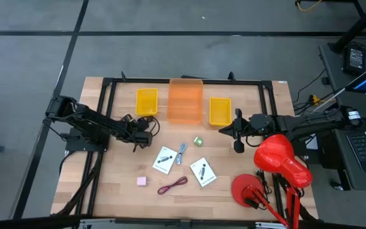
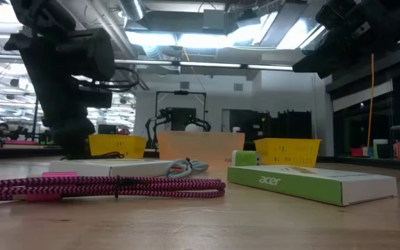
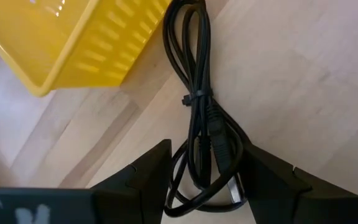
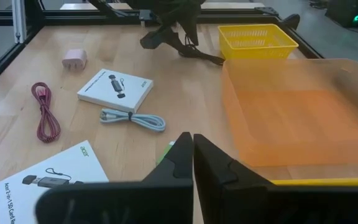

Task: Pick and place items into bin
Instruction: Put the black charger cable into the left yellow bin

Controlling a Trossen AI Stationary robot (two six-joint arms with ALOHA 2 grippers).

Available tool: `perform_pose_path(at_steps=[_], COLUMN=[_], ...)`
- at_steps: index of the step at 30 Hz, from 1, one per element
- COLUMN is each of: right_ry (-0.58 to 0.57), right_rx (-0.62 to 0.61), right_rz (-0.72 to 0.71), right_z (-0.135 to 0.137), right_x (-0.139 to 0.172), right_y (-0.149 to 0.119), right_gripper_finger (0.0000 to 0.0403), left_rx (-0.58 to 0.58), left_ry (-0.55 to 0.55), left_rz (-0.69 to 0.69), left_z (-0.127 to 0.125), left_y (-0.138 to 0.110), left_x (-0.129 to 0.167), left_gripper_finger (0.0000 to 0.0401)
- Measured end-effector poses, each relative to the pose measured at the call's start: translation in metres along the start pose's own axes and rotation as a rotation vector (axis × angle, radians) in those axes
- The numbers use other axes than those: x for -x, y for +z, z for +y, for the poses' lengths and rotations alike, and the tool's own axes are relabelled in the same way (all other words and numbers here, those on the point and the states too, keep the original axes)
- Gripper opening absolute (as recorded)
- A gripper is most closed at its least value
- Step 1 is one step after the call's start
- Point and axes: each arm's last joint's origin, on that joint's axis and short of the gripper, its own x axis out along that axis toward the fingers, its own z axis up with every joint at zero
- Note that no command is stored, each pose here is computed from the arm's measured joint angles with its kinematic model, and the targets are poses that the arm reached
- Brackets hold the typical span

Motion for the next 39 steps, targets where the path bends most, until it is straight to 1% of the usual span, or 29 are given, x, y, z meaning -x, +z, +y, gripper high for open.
perform_pose_path(at_steps=[9,12,14,20,22,27,31,34,39], right_ry=[0.000,0.000,0.000,0.000,0.000,0.000,0.000,0.000,0.000], right_rx=[0.000,0.000,0.000,-0.002,-0.002,-0.001,-0.001,0.000,0.001], right_rz=[-0.002,-0.002,-0.002,-0.002,-0.002,-0.002,-0.002,-0.002,-0.002], right_z=[0.000,0.000,0.000,0.000,0.000,0.000,0.000,0.000,0.000], right_x=[0.000,0.000,0.000,0.000,0.000,0.000,0.000,0.000,0.000], right_y=[0.000,0.000,0.000,0.000,0.000,0.000,0.000,0.000,0.000], right_gripper_finger=[0.0000,0.0000,0.0000,0.0000,0.0000,0.0000,0.0000,0.0000,0.0000], left_rx=[-0.001,-0.004,-0.006,-0.015,-0.038,-0.099,-0.112,-0.114,-0.122], left_ry=[-0.031,-0.035,-0.039,-0.047,-0.047,-0.080,-0.176,-0.229,-0.266], left_rz=[0.043,0.046,0.048,0.055,0.055,0.023,0.017,-0.034,-0.131], left_z=[0.000,0.000,-0.001,-0.001,-0.001,-0.001,0.001,0.004,0.007], left_y=[-0.001,-0.001,-0.001,-0.002,-0.002,-0.004,-0.006,-0.005,-0.005], left_x=[-0.001,-0.001,-0.001,-0.001,-0.001,0.008,0.021,0.033,0.049], left_gripper_finger=[0.0179,0.0166,0.0144,0.0043,0.0020,0.0020,0.0020,0.0020,0.0020])
